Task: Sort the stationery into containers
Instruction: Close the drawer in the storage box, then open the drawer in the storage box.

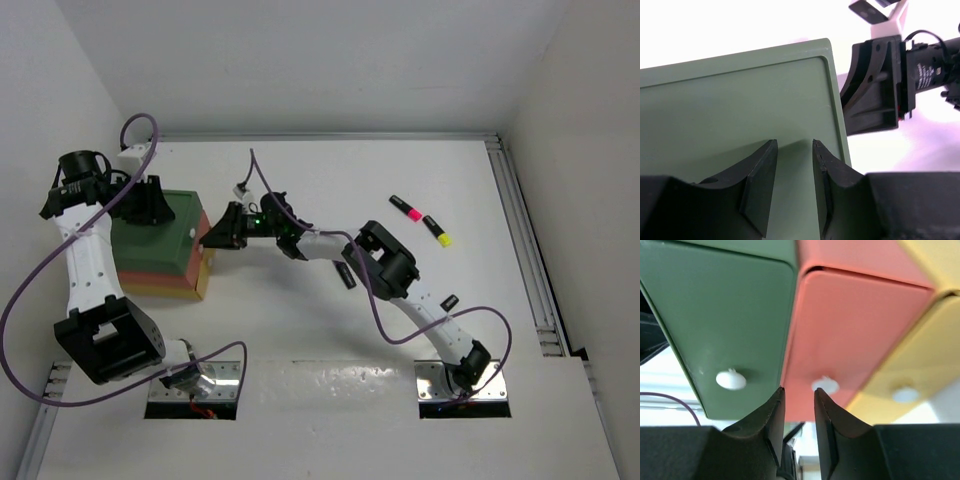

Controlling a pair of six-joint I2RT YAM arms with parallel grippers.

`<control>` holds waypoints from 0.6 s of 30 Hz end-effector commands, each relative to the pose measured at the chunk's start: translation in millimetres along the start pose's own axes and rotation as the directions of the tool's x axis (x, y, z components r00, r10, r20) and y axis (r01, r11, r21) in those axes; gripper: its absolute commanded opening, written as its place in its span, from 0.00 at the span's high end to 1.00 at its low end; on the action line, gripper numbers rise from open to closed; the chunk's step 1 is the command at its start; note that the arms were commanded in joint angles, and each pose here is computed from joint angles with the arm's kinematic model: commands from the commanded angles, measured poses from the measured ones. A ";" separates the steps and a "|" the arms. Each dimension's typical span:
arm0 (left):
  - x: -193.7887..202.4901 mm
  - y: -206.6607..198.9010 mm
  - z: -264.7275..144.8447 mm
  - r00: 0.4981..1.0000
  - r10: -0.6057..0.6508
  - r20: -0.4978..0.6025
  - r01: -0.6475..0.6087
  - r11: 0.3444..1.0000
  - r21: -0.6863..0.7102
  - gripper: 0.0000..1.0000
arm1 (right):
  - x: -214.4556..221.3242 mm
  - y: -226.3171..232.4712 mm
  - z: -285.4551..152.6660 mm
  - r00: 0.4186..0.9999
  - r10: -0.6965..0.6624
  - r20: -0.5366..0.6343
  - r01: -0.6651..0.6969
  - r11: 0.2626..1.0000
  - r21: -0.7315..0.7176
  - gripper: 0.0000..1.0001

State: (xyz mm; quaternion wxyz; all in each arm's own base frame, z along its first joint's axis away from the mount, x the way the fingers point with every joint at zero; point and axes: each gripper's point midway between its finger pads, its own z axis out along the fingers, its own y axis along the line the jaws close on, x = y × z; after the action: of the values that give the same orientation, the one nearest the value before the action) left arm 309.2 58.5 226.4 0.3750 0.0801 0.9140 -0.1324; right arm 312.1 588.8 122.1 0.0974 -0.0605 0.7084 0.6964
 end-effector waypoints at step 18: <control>59.5 -4.2 14.8 0.968 -0.128 -0.214 0.136 0.990 0.026 0.62 | -30.6 76.2 -21.1 0.992 -0.129 0.015 0.129 0.986 -0.105 0.51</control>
State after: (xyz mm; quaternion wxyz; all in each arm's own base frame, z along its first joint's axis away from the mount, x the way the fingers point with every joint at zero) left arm 309.4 57.8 225.2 0.3753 0.0798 0.9134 -0.1361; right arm 327.0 557.3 176.0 0.1237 -0.0884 0.6928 0.7049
